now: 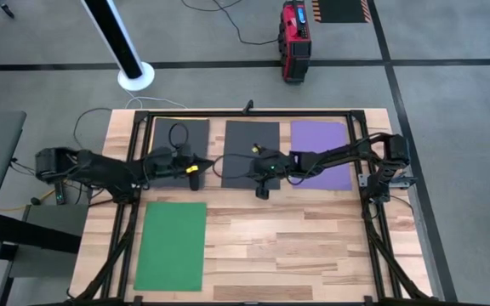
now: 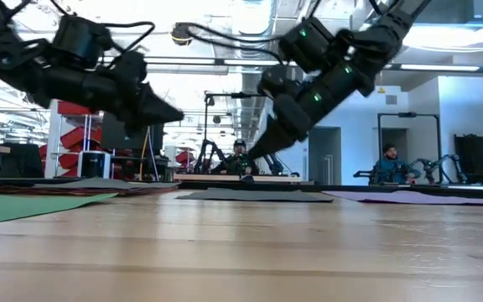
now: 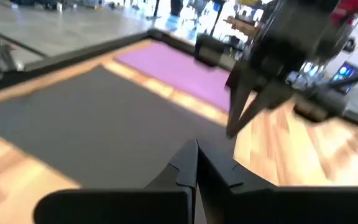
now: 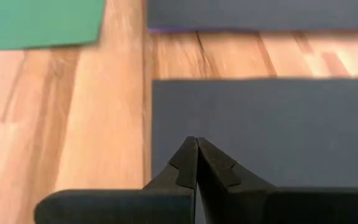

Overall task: Organize paper
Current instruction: Stack the left black paper on the other black paper

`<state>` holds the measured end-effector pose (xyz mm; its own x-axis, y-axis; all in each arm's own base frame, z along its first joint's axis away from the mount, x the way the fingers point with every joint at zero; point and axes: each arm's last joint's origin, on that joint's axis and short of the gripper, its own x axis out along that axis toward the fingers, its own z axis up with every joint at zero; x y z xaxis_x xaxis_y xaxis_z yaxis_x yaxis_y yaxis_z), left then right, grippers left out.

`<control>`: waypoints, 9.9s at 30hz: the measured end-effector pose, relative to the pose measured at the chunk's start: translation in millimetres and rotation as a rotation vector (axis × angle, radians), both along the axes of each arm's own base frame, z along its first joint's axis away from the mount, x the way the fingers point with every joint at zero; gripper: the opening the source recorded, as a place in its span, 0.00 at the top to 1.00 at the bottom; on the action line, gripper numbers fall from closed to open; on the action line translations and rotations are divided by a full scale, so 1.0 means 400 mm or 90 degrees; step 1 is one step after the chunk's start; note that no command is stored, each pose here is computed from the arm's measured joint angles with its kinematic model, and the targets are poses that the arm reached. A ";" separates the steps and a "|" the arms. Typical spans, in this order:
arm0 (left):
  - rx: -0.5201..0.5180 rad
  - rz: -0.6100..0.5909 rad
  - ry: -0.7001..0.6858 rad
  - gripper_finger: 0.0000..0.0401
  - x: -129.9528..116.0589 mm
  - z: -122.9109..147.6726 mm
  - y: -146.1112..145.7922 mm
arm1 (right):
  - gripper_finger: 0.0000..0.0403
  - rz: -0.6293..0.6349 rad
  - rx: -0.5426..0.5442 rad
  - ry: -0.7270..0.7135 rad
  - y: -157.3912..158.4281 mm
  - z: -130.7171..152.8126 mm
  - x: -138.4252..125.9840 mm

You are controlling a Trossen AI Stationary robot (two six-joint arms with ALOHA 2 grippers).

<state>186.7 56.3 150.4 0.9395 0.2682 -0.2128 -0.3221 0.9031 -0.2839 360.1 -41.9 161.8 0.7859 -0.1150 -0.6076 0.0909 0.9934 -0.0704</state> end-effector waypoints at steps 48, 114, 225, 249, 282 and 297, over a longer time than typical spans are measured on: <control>0.119 0.122 -0.185 1.00 -0.152 0.087 0.003 | 0.85 0.168 -0.157 0.053 0.059 -0.015 0.325; 0.155 0.168 -0.182 1.00 -0.180 0.092 0.050 | 0.98 0.149 -0.182 0.036 0.054 -0.120 0.452; 0.113 0.153 -0.206 1.00 -0.183 0.095 0.046 | 0.78 -0.184 0.205 0.141 -0.264 -0.007 0.364; 0.113 0.185 -0.221 1.00 -0.210 0.106 0.032 | 0.75 -0.252 0.256 0.181 -0.211 -0.012 0.362; 0.114 0.185 -0.212 1.00 -0.211 0.104 0.031 | 0.62 -0.328 0.323 0.164 -0.204 -0.031 0.370; 0.113 0.184 -0.210 1.00 -0.211 0.103 0.031 | 0.69 -0.328 0.323 0.167 -0.203 -0.032 0.369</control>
<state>102.3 68.6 191.5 0.8305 0.5346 0.1565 -0.4867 0.8331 -0.2630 507.8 -123.2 149.2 0.5313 -0.0850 -0.8429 0.5940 0.7468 0.2990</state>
